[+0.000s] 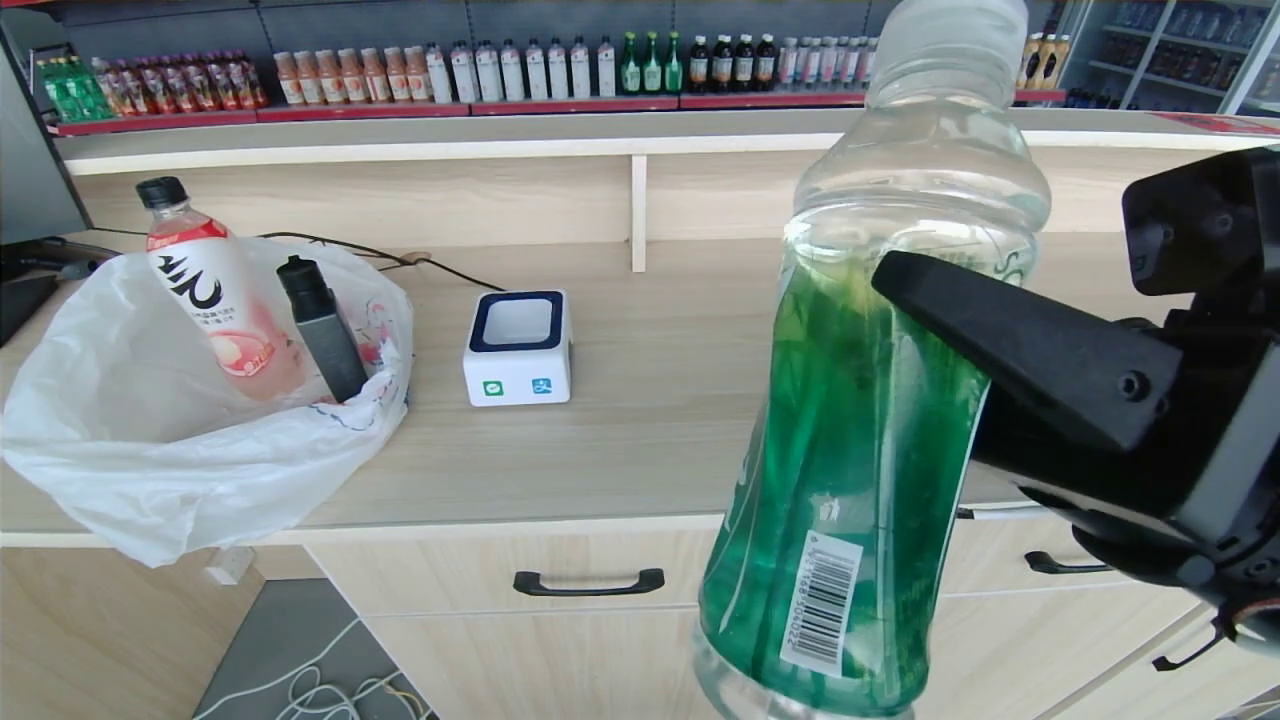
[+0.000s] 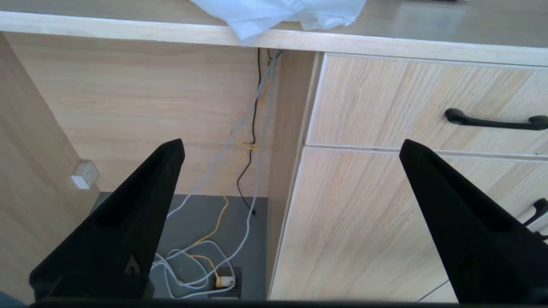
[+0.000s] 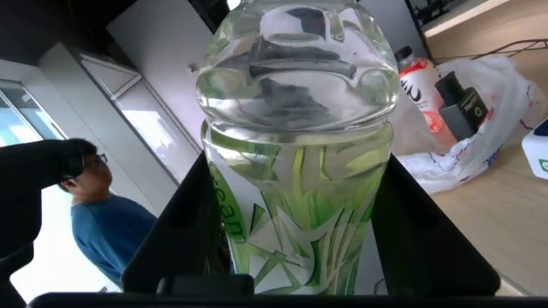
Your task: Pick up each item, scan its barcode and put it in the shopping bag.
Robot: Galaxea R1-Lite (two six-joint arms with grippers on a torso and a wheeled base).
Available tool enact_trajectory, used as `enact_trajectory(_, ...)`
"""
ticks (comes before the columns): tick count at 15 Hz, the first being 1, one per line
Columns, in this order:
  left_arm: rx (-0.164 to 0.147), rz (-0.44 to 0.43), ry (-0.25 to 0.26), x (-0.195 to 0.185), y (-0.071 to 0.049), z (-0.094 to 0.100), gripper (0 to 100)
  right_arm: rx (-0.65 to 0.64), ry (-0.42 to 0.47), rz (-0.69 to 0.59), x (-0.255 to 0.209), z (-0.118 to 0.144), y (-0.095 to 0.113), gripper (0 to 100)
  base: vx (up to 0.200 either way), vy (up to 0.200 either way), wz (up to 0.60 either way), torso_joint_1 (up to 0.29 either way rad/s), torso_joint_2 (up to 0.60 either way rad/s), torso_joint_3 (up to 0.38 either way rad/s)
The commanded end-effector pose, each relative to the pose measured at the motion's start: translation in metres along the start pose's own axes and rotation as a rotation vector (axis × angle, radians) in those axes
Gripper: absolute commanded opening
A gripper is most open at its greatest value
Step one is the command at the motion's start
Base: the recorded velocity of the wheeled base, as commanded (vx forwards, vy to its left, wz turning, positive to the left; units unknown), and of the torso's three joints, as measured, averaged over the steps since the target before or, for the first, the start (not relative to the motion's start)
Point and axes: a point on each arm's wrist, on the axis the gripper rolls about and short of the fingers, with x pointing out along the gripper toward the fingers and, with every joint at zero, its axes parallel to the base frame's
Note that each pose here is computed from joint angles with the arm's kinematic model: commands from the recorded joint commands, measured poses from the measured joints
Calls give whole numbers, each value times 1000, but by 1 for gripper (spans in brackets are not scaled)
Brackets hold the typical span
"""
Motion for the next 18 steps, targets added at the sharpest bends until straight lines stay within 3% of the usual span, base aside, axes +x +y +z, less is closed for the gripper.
enact_trajectory(1,0,1,0,0,0,0,100,-45,6,-10,-1,-2,-2,0,0,0,0,0,0,0)
enact_trajectory(6,0,1,0,0,0,0,100,-245,-16,-139,-10,1,-26,0,0,0,0,0,0,0)
enact_trajectory(12,0,1,0,0,0,0,100,-470,10,-308,-30,-13,-33,0,0,0,0,0,0,0)
enact_trajectory(15,0,1,0,0,0,0,100,-587,-16,-437,-31,-13,-43,0,0,0,0,0,0,0)
enact_trajectory(18,0,-1,0,0,0,0,100,-702,-107,-656,-31,-7,-47,0,0,0,0,0,0,0)
